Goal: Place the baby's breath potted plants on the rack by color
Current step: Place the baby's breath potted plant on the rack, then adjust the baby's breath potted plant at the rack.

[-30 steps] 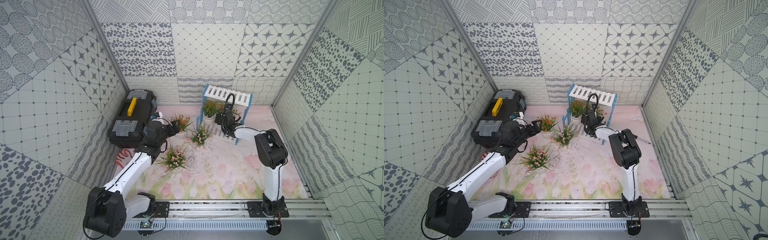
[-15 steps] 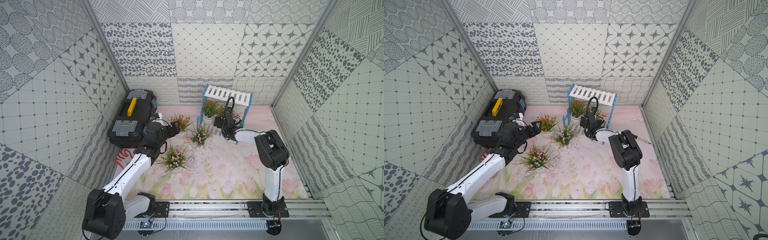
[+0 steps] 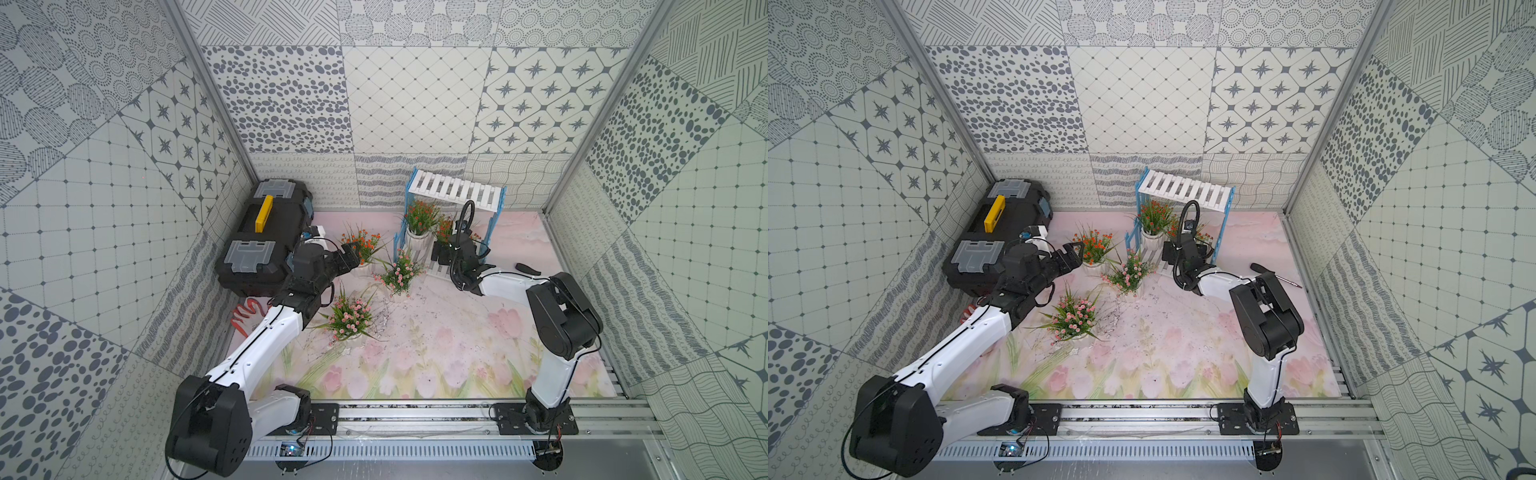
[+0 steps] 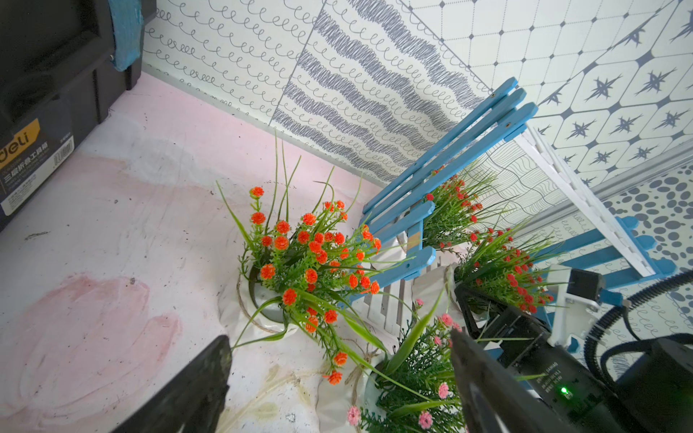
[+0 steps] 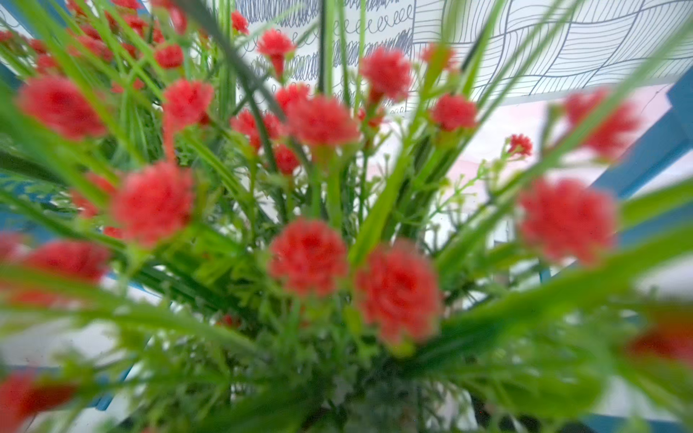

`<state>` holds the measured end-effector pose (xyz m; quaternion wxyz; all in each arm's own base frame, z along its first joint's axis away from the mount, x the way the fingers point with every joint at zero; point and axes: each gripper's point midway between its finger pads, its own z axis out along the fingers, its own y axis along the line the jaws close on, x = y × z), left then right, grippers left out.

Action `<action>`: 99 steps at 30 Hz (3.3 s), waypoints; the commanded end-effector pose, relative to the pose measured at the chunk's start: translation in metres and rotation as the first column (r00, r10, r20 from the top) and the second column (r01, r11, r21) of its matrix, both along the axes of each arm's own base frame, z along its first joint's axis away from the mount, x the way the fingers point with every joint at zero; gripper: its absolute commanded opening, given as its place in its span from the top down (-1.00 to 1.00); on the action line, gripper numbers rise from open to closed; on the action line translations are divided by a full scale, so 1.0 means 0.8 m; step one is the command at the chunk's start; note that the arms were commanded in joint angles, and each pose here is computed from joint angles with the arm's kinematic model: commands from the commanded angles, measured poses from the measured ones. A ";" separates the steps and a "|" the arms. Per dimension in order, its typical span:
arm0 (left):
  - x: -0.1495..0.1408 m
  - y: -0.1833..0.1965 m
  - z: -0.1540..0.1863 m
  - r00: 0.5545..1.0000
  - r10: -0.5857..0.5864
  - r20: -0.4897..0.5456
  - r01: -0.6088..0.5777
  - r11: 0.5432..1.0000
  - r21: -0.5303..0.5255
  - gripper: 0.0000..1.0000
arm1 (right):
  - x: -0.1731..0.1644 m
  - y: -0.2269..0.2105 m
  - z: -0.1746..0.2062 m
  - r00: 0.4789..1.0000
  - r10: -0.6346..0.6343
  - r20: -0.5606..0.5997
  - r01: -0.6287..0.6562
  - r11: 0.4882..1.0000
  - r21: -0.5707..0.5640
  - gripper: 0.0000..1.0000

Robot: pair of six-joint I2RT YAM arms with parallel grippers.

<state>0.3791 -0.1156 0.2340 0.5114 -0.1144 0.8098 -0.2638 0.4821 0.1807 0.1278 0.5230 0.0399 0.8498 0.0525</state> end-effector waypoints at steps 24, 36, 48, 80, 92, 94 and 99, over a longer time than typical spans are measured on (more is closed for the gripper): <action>0.010 -0.003 -0.001 0.999 0.001 -0.034 0.000 1.000 0.016 -0.83 | -0.085 0.043 0.000 0.975 0.129 -0.181 -0.095 0.977 0.189 -0.47; 0.016 -0.006 -0.001 0.999 -0.010 -0.031 0.011 1.000 0.017 -0.83 | -0.040 0.087 -0.023 0.965 0.175 -0.195 -0.116 0.953 0.280 -0.50; 0.020 -0.008 -0.006 0.999 -0.010 -0.033 0.011 1.000 0.015 -0.82 | -0.012 0.097 -0.032 0.983 0.126 -0.132 -0.074 0.937 0.341 -0.56; 0.022 -0.010 -0.009 0.999 -0.017 -0.033 0.017 1.000 0.010 -0.82 | -0.031 0.010 -0.008 0.967 -0.252 0.041 0.217 0.897 0.385 -0.65; 0.028 -0.009 -0.008 0.997 -0.018 -0.072 0.022 0.998 0.058 -0.82 | -0.052 0.038 0.036 1.000 -0.028 0.011 0.024 0.970 0.243 -0.73; 0.029 -0.008 -0.006 0.997 -0.020 -0.081 0.027 0.996 0.082 -0.82 | -0.066 0.045 0.052 0.999 0.047 0.025 -0.051 0.978 0.202 -0.75; 0.037 -0.013 0.001 0.990 -0.073 -0.123 0.096 0.977 0.191 -0.84 | -0.107 0.063 0.099 0.963 0.264 0.047 -0.268 0.950 0.159 -0.88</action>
